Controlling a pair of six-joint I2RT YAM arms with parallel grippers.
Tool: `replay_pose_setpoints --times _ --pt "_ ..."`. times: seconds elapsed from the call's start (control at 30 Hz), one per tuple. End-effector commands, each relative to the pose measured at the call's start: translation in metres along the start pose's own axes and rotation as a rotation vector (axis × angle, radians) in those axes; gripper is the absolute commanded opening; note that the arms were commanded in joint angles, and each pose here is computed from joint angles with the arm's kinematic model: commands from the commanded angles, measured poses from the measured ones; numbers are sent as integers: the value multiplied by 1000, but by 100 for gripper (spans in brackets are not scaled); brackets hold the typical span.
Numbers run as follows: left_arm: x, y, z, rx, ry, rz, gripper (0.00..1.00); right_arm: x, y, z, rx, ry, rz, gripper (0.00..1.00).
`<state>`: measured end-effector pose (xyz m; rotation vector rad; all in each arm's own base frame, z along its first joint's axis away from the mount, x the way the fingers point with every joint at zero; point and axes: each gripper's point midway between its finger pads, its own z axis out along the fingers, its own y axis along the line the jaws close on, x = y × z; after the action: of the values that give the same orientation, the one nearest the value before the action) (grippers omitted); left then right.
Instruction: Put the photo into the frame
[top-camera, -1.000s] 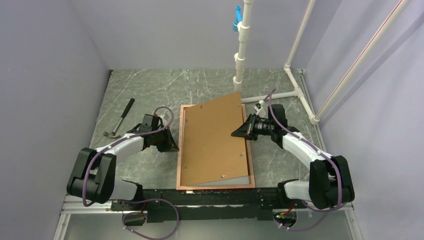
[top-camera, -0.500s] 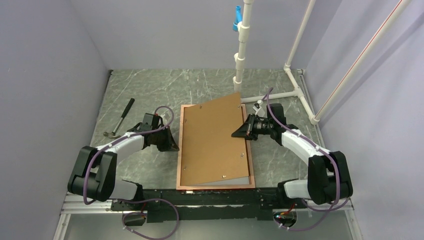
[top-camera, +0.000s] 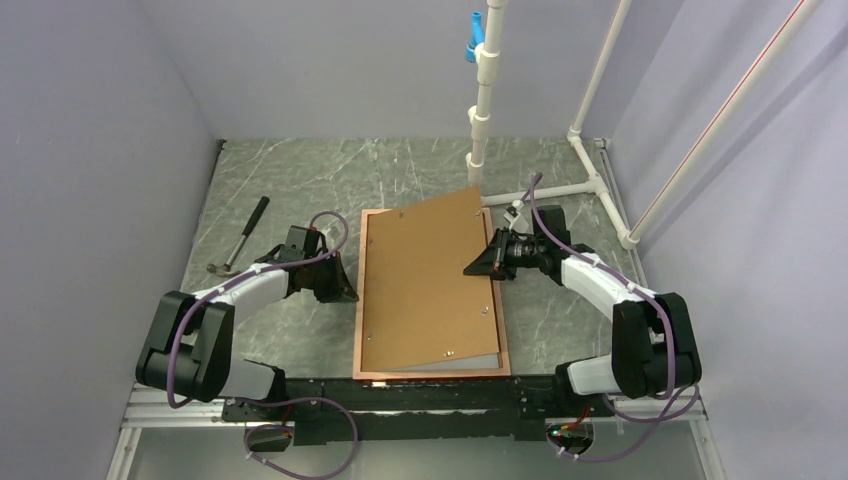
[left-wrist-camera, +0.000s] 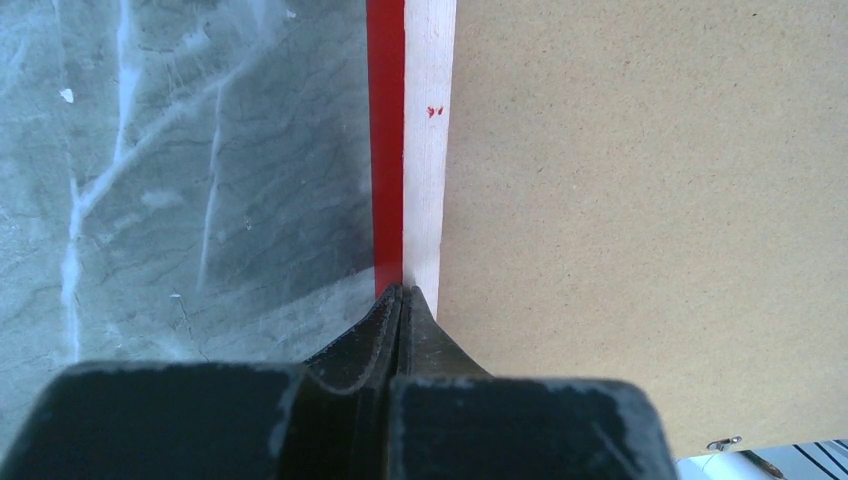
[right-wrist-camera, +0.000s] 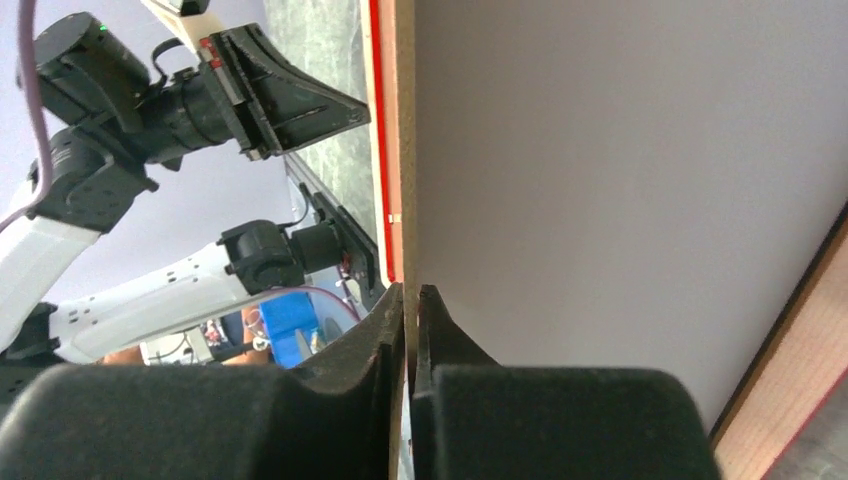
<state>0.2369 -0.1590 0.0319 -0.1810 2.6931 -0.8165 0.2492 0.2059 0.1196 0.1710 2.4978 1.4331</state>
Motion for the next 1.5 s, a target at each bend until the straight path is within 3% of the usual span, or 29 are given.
replay_pose_setpoints --times 0.0,0.3,0.7,1.03,1.47 --pt "0 7 7 -37 0 29 2 7 -11 14 73 19 -69 13" --pt "0 7 7 -38 -1 29 2 9 -18 22 131 31 -97 56" --pt "0 9 7 -47 -1 30 2 10 -28 27 306 17 -179 87" --pt "0 10 6 -57 -3 34 2 12 -44 28 423 16 -212 99" --pt "0 12 5 -66 -7 35 2 2 -53 17 536 -30 -245 100"
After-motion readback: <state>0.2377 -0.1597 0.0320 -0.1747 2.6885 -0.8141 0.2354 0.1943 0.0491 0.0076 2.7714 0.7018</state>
